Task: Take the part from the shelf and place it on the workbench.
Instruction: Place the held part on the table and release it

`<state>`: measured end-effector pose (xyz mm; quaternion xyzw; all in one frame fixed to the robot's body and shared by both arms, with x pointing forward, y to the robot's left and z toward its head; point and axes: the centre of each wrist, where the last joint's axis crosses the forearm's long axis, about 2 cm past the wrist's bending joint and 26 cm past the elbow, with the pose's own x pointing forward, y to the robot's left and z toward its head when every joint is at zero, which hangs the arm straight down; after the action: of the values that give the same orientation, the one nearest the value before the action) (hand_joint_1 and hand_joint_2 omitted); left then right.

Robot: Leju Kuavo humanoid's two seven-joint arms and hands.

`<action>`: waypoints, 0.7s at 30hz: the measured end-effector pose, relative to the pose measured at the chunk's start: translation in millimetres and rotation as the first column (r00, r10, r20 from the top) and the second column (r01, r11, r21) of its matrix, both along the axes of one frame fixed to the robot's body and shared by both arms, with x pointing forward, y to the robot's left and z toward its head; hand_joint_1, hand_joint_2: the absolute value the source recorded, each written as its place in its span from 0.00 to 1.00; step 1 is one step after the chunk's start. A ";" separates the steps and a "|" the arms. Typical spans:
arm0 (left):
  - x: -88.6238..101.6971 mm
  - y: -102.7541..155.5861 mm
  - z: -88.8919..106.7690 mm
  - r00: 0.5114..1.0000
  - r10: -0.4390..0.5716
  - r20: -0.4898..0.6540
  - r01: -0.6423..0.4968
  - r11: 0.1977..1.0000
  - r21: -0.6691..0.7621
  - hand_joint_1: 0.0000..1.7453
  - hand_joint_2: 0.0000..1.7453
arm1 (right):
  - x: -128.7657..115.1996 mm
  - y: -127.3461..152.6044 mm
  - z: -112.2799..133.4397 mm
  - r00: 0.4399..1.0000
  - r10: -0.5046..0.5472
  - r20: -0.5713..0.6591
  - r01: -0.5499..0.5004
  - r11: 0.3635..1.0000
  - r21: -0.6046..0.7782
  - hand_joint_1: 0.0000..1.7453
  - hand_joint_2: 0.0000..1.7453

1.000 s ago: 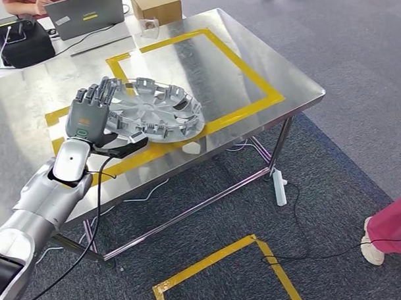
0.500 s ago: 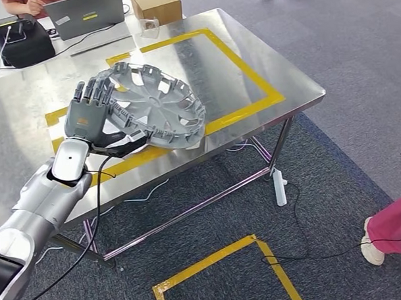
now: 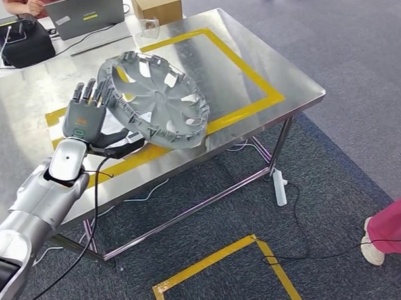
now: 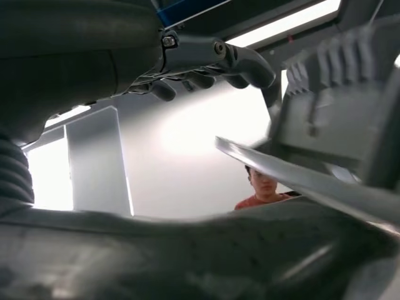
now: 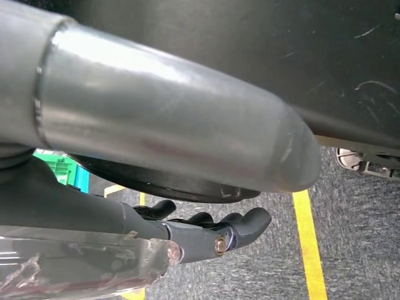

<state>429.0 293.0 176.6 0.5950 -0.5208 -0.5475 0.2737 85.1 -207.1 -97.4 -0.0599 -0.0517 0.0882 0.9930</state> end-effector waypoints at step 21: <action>1.3 8.3 5.8 0.999 0.036 0.019 -0.035 0.999 -0.006 0.00 0.00 | 0.0 0.3 0.0 1.000 0.001 -0.001 -0.001 1.000 0.004 0.00 0.00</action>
<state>430.3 301.3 182.4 0.6086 -0.5144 -0.5353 0.2800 85.1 -206.7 -97.3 -0.0581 -0.0516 0.0887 0.9930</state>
